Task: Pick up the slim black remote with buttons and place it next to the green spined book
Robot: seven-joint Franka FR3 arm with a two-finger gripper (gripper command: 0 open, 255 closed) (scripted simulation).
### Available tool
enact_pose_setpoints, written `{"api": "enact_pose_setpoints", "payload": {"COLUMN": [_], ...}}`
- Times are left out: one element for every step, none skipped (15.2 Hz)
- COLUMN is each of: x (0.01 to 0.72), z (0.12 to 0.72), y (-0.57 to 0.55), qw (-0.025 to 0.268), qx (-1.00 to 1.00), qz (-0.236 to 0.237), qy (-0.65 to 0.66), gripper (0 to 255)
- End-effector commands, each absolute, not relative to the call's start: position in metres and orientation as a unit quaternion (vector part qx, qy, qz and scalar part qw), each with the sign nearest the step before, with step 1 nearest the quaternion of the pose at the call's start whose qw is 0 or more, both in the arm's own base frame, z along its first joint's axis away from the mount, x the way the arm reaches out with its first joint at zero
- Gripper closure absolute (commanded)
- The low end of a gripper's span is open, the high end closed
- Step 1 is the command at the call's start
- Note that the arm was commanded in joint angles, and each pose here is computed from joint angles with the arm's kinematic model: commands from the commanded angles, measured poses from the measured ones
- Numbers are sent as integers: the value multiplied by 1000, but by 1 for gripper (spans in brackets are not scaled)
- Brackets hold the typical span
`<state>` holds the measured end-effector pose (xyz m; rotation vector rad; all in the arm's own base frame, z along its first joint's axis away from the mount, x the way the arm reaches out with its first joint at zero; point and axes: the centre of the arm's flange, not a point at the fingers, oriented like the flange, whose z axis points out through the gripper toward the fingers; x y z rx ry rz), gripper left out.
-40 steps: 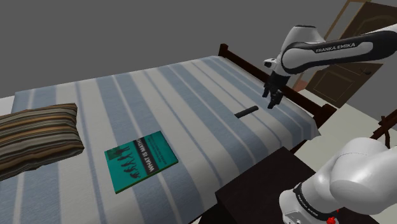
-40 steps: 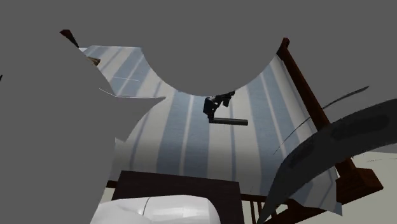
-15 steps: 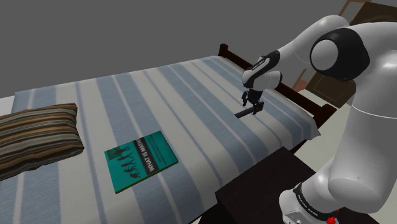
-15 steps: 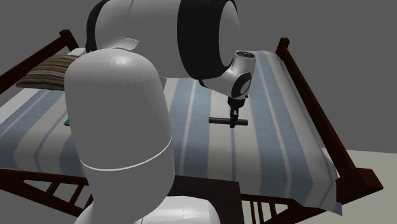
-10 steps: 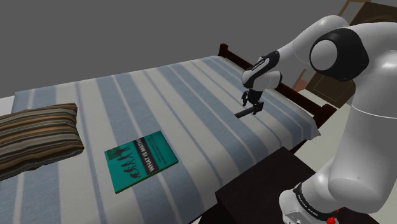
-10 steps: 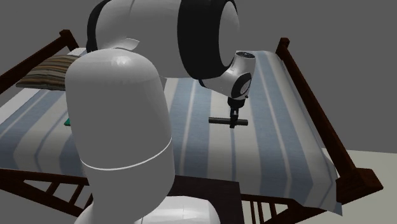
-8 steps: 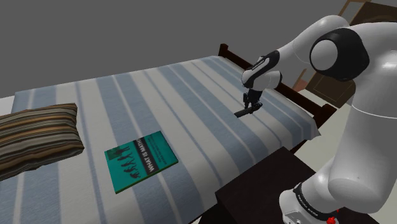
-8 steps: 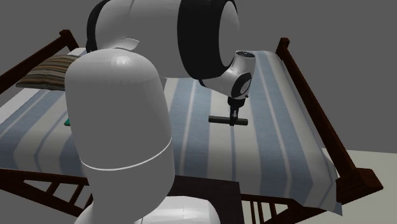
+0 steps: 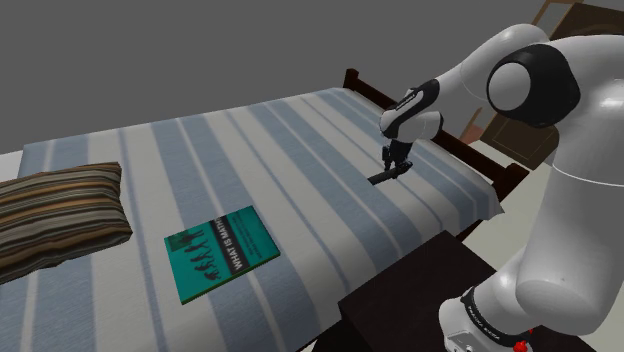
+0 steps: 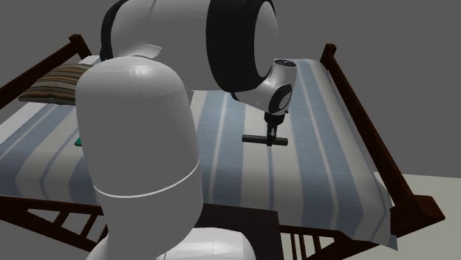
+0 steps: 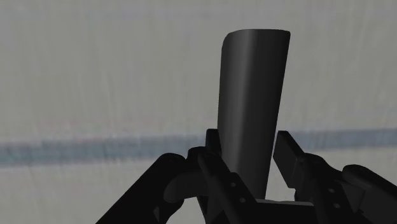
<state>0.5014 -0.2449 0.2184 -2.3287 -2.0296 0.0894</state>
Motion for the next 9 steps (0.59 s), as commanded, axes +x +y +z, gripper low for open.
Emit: {"api": "enact_pose_setpoints", "payload": {"x": [500, 500, 500, 500, 500, 500, 500, 500, 500], "z": [222, 227, 233, 238, 243, 248, 254, 259, 264], "y": [-245, -245, -245, -245, -245, -245, -245, -245, -245], "qw": [27, 27, 27, 27, 27, 27, 27, 27, 27], "qx": [-754, -754, -754, -754, -754, -754, -754, -754, -754], "qz": [30, 30, 30, 30, 30, 30, 30, 30, 30], "qy": [-656, -656, -656, -656, -656, -656, -656, -656, -656], "gripper": [255, 255, 255, 255, 255, 255, 255, 255, 255]}}
